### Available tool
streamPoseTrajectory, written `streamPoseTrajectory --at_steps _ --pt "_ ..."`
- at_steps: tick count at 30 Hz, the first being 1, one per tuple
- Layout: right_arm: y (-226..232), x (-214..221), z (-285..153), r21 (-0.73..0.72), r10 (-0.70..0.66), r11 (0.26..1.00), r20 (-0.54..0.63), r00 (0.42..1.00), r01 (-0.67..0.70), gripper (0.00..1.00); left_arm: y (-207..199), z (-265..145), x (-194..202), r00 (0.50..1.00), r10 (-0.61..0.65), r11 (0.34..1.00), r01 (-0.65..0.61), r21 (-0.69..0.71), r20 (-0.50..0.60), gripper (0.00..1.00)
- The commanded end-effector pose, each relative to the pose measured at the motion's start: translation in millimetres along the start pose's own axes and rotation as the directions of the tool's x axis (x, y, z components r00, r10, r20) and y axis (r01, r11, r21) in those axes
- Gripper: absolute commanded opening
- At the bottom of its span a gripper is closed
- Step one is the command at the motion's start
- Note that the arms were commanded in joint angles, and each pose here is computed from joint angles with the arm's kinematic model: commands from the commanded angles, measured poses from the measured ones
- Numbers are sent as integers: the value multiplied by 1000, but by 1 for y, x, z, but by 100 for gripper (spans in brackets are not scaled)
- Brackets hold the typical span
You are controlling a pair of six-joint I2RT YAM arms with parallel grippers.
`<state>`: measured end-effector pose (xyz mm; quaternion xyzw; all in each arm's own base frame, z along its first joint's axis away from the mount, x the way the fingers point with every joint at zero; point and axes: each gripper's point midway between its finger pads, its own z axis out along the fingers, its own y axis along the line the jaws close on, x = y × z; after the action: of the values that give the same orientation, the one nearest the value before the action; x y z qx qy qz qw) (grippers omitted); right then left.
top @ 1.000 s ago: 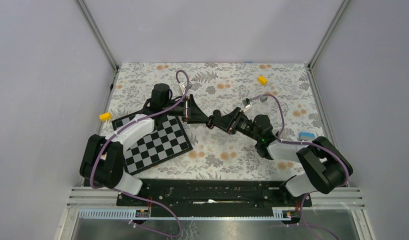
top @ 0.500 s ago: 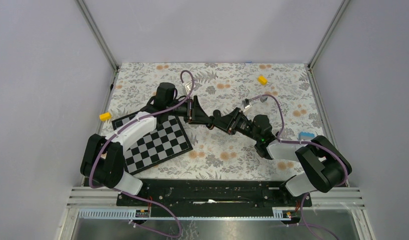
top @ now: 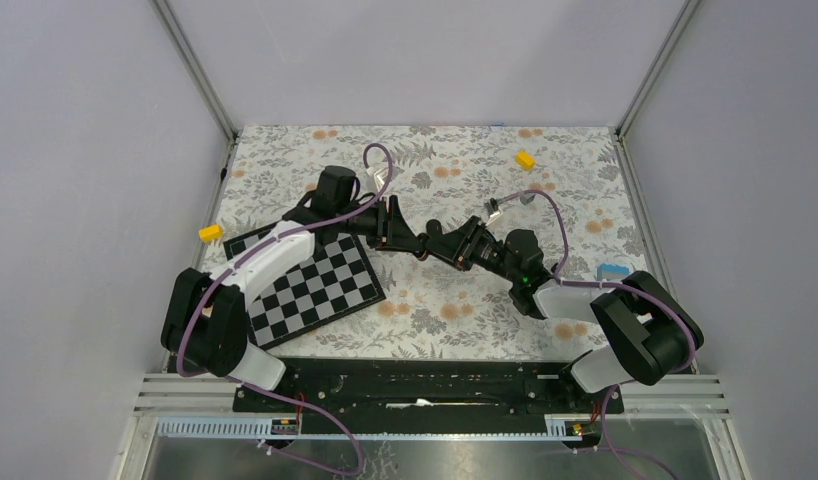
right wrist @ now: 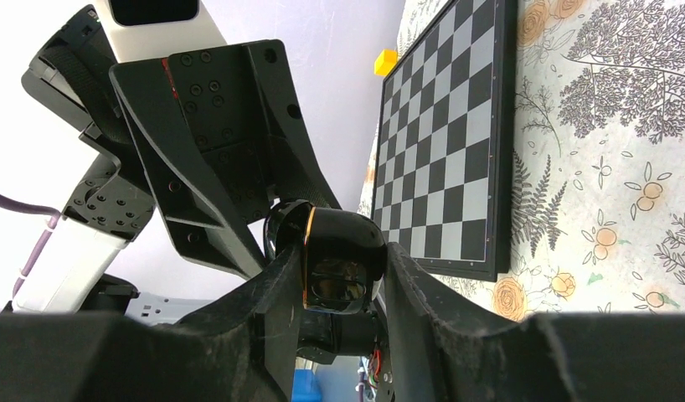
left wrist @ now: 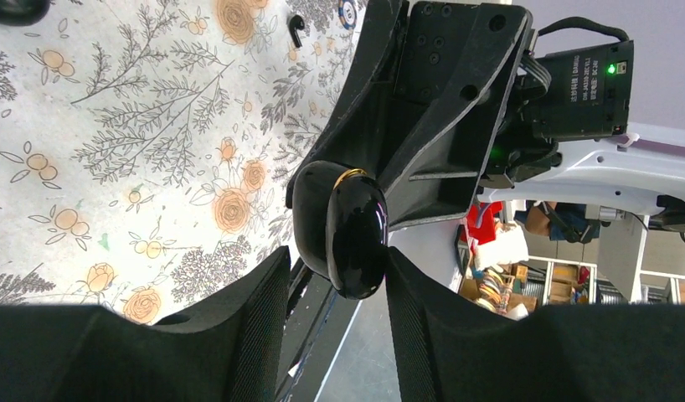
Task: Insert the wireless bluetooth earbuds into the charging case
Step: Open the charging case, then pass from the right arm to the left
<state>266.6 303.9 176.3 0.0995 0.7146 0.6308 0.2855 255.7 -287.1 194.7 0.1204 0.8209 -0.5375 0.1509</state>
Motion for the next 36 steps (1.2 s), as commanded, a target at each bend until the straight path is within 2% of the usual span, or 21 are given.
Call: streamPoseTrajectory --at_steps 1,6,12,18,26,36 --pt "23 -3 -1 -81 -36 996 16 999 37 8 -5 -7 -20 995 73 996 -69 -55 70 47" --pt "21 -2 -4 -73 -34 997 21 999 35 8 -6 -18 -32 991 58 997 -51 -58 121 45" --pt "21 -2 -4 -75 -35 997 22 999 37 8 -21 -25 -33 988 18 998 -26 52 151 46" --pt "21 -2 -5 -77 -36 996 22 999 37 8 -24 -25 -23 994 2 994 -13 106 109 54" --pt "21 -1 -7 -75 -33 997 25 999 35 7 -28 -25 -19 994 -56 962 28 273 93 53" --pt "24 -2 -6 -76 -40 996 26 999 42 7 -17 -20 -7 996 -78 958 64 280 41 53"
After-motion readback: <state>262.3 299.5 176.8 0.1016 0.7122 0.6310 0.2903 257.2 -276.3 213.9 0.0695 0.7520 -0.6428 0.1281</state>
